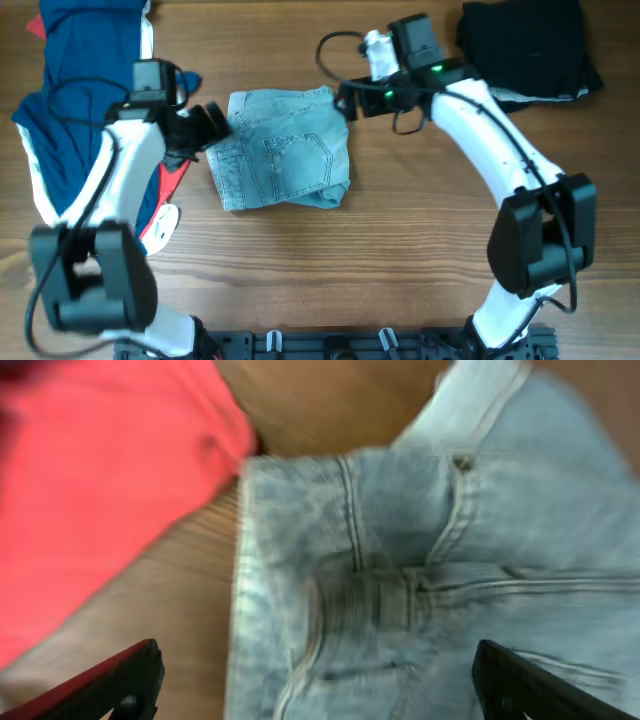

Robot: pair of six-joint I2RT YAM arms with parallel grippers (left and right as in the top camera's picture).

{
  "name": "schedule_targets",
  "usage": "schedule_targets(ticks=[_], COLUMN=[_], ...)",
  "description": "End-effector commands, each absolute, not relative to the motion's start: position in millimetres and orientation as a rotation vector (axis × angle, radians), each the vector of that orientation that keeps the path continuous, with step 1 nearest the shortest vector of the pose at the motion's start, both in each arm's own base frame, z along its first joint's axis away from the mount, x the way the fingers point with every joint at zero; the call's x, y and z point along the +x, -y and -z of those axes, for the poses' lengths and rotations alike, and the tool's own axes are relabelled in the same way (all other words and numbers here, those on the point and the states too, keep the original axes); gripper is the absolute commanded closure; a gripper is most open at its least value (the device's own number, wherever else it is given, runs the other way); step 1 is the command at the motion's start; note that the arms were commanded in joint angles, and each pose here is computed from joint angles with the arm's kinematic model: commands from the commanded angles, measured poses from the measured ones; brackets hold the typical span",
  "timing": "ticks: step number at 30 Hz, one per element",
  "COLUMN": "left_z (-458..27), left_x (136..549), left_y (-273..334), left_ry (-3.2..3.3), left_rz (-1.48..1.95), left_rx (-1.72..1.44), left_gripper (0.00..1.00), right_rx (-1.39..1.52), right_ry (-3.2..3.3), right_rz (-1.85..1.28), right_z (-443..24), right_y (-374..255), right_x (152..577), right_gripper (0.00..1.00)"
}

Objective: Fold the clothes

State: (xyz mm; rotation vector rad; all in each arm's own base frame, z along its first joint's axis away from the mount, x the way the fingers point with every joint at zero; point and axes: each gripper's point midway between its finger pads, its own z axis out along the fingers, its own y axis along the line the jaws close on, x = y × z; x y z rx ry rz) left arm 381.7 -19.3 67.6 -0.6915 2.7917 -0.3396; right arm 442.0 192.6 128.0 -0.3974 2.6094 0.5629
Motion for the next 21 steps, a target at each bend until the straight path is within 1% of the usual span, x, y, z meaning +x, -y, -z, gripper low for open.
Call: schedule_targets(ticks=[1,5,6,8,11,12,14,15,17,20,21], left_z=[-35,-22,-20,-17,-16,-16,-18,-19,-22,-32,-39], left_x=[379,383,384,388,397,400,405,407,410,414,416], left_y=[42,49,50,54,59,59,62,64,68,77,82], left_ry=[-2.887,-2.897,-2.898,-2.89,-2.862,-2.852,-2.831,-2.822,-2.812,-2.794,-2.779], left_rz=[0.495,0.547,0.546,0.548,0.532,0.521,0.516,0.52,0.526,0.535,0.54], left_rx=[-0.582,-0.572,-0.567,-0.528,-0.481,-0.472,-0.451,-0.446,-0.447,-0.418,-0.393], left_gripper=[0.02,0.05,0.07,0.15,0.36,0.49,0.66,0.81,0.9,0.96,0.96], right_rx=[-0.366,-0.372,-0.372,-0.369,-0.36,-0.36,-0.361,-0.361,-0.362,-0.362,-0.363], right_ry=[-2.622,-2.619,-2.619,-2.619,-2.618,-2.617,-2.618,-2.618,-2.617,-2.617,-2.616], right_rz=[-0.539,-0.53,-0.53,-0.524,-0.491,-0.492,-0.492,-0.491,-0.491,-0.491,-0.491], right_z=[-122,-122,-122,-121,-121,-121,-121,-121,-121,-121,-121], right_y=[-185,-183,-183,-183,-179,-179,-179,-179,-179,-179,-179], right_x=[449,450,450,450,453,453,453,453,453,453,453], right_gripper=[0.0,0.0,0.0,0.0,0.0,0.0,0.0,0.0,0.0,0.0,0.01])
